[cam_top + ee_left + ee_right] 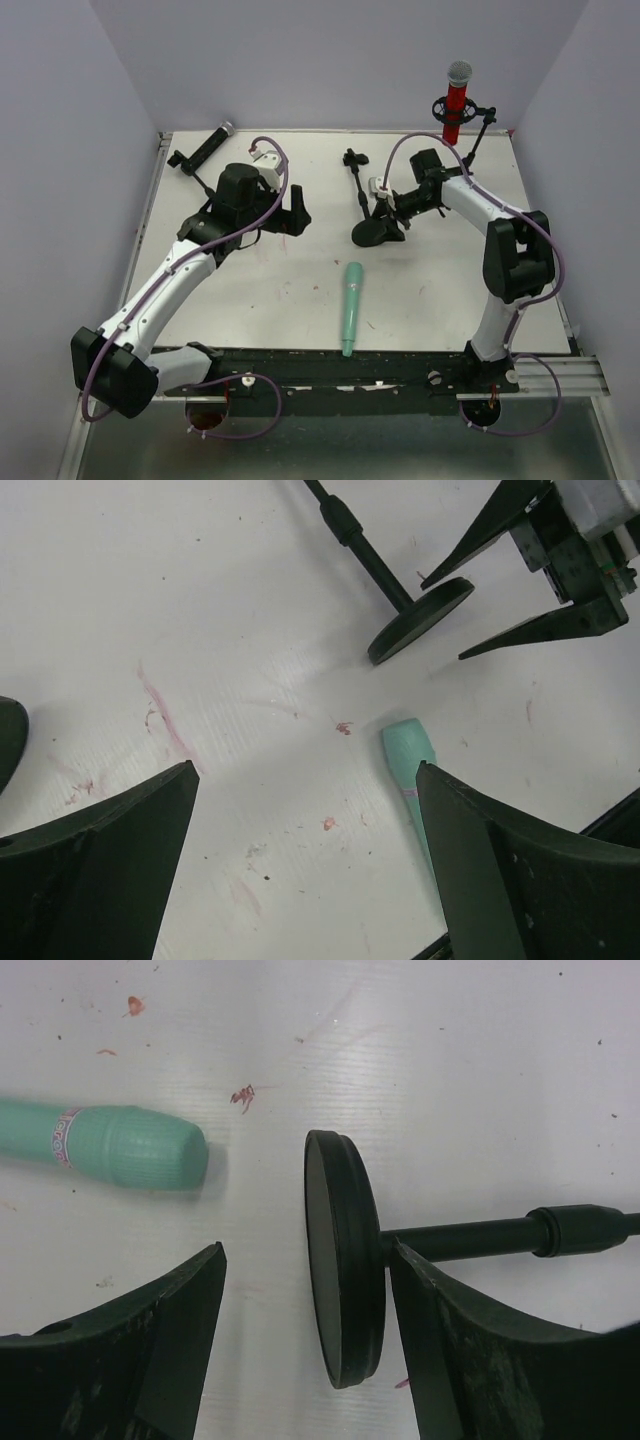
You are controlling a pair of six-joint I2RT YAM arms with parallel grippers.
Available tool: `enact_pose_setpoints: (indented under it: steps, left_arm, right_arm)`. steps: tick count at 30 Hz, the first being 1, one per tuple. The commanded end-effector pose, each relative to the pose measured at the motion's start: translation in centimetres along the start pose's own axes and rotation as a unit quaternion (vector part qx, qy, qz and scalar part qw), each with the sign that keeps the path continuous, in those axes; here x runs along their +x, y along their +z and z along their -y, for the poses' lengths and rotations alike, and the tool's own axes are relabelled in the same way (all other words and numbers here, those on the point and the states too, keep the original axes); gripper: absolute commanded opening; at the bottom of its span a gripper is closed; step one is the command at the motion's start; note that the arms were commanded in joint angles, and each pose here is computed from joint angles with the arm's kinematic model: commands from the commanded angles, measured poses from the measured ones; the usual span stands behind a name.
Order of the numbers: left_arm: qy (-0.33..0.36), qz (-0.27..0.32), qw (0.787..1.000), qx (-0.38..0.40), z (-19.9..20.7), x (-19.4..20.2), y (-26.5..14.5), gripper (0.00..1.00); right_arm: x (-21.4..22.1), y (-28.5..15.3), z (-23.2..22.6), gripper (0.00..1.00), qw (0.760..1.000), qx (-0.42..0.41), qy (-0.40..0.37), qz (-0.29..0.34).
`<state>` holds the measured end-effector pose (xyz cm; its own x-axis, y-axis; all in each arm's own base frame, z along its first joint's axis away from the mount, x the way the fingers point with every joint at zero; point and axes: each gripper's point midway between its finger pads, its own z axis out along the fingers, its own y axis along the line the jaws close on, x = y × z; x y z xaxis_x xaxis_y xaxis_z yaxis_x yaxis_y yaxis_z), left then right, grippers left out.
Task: Attach the microphones to the stand
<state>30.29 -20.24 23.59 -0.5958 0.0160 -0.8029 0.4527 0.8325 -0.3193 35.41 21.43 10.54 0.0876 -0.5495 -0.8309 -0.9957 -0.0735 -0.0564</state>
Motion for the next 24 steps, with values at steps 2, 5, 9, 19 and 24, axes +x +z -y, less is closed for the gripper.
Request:
enact_pose_setpoints:
  steps: [2, 5, 9, 19, 24]
  left_arm:
    - [0.037, 0.051, 0.998, -0.002, 0.1, -2.5, -1.3, 0.98]
    - [0.035, 0.053, 0.998, 0.003, 0.3, -2.5, -1.4, 0.98]
    - [0.031, 0.048, 0.998, 0.010, 0.5, -2.2, -1.1, 0.98]
    - [0.006, 0.029, 0.998, 0.052, 1.9, -1.5, -0.1, 0.98]
    - [-0.052, 0.003, 0.995, 0.090, 2.6, -1.2, 1.1, 0.98]
  right_arm:
    - [2.2, 1.2, 0.2, 0.62, 0.999, -0.001, 0.015, -0.046]
    - [2.5, 1.2, 0.1, 0.44, 0.999, -0.003, 0.011, -0.049]
    - [2.3, 1.0, 0.0, 0.25, 0.999, 0.001, 0.003, -0.049]
    - [0.2, -0.8, -0.7, 0.00, 0.998, 0.023, -0.030, -0.044]
    - [-1.8, -1.4, -2.4, 0.00, 0.999, 0.018, -0.050, -0.011]
